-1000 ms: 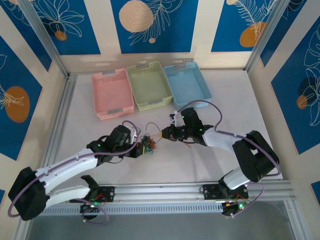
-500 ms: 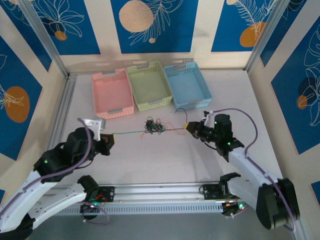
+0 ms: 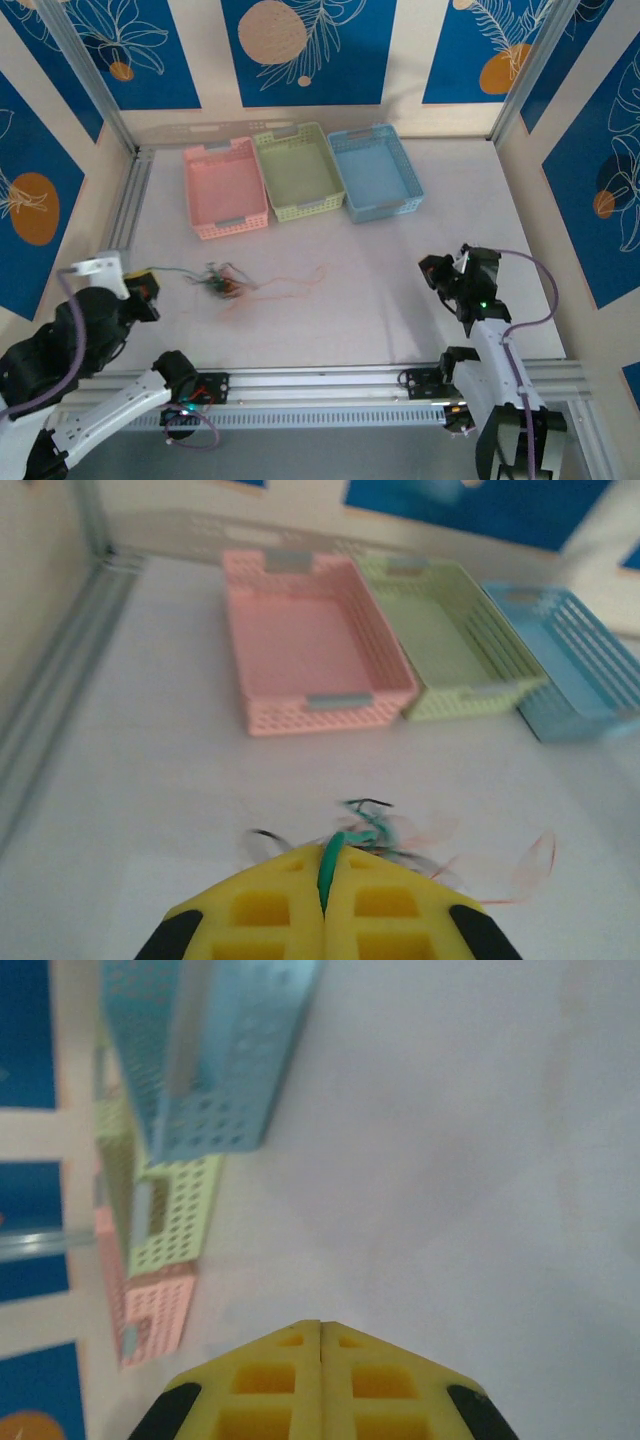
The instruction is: Untangle the cables
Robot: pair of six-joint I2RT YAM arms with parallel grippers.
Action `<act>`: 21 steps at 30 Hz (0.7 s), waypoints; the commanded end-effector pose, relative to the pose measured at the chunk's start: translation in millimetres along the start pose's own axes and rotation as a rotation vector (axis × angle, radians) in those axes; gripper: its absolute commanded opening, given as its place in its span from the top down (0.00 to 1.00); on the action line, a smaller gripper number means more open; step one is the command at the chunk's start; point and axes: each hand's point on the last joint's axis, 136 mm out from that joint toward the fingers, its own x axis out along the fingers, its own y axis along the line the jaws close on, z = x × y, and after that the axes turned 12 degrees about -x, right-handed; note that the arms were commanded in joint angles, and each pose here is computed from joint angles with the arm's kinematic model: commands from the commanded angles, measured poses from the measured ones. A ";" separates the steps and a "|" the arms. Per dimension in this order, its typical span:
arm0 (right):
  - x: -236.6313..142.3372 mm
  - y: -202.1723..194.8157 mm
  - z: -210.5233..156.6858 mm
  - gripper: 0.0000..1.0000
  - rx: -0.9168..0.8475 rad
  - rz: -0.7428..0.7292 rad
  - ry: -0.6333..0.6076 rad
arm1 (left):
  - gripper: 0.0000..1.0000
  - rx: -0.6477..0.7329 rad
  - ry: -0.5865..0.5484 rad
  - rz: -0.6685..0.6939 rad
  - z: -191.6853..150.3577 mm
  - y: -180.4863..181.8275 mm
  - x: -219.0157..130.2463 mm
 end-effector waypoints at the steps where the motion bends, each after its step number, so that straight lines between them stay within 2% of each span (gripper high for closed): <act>1: -2.9 -20.1 0.2 1.00 0.031 -0.055 -0.013 | 1.00 0.054 -0.068 0.120 10.5 22.9 -3.0; 7: 1.5 -9.0 -0.8 1.00 0.004 0.017 0.010 | 1.00 0.110 0.109 -0.132 -27.8 -46.1 29.7; 12: 3.5 7.4 -4.1 1.00 -0.066 0.075 0.029 | 1.00 0.170 0.330 -0.393 -59.9 -129.0 47.9; 18: 6.2 12.7 -8.4 1.00 -0.101 0.066 0.047 | 1.00 0.135 0.475 -0.709 -69.8 -214.1 43.8; 21: 6.3 12.3 -8.7 1.00 -0.101 0.063 0.048 | 1.00 0.113 0.522 -0.758 -82.6 -230.9 54.0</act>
